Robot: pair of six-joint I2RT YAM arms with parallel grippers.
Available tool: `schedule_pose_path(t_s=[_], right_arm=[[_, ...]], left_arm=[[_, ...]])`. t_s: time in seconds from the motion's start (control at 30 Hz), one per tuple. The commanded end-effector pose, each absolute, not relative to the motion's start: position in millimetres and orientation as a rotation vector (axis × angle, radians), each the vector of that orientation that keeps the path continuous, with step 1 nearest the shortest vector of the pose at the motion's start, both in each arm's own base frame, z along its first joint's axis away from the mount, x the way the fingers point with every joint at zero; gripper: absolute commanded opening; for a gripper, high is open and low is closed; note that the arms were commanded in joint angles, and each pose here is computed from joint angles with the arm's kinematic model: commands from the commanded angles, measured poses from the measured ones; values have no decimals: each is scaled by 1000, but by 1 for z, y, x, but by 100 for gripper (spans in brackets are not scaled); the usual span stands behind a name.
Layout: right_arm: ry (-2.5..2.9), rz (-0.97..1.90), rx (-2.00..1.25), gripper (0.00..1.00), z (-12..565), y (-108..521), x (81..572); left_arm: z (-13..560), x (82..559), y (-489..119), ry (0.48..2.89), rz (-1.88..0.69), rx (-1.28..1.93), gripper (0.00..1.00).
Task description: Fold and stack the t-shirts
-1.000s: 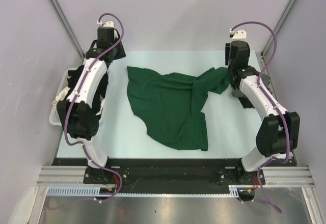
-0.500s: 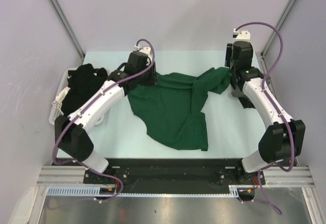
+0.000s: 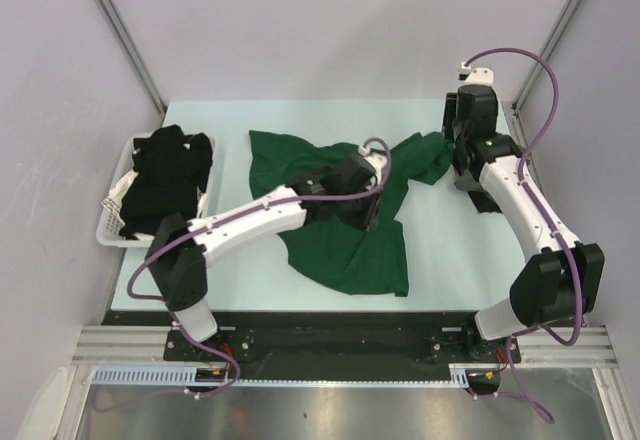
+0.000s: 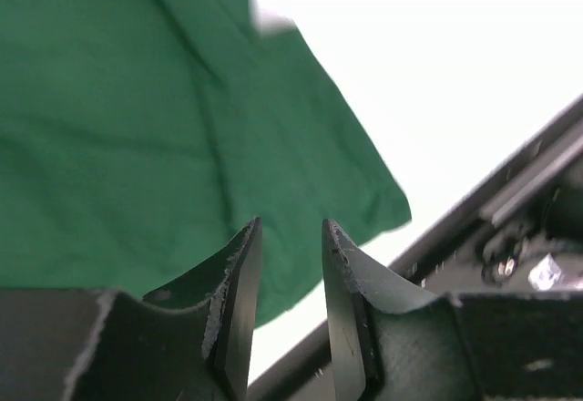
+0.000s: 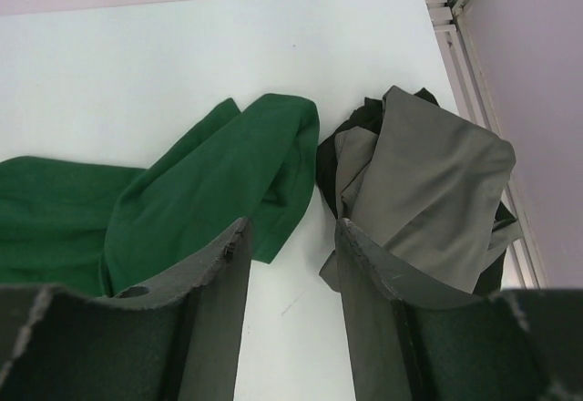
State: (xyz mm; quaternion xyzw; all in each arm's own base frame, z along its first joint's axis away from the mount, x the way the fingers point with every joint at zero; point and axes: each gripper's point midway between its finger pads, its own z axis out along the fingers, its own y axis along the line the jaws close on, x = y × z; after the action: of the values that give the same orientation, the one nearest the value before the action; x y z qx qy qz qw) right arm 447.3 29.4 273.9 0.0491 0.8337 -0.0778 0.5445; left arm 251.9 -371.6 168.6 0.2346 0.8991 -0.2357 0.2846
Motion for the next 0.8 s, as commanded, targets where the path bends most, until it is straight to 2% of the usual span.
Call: schedule_pose_path(t_s=[0.0,0.37,0.77], right_arm=[[1876,-164,170,47,315,21,438],[1721,-266,288,50,373,-11,414],[1700,-271,292,52,386,-16,406]], left_arm=[[164,223,-391,2433,-648,779,37],[130,178,-394,2476,-618,1011,38],[96,135,-436,2466,-621,1340,40]])
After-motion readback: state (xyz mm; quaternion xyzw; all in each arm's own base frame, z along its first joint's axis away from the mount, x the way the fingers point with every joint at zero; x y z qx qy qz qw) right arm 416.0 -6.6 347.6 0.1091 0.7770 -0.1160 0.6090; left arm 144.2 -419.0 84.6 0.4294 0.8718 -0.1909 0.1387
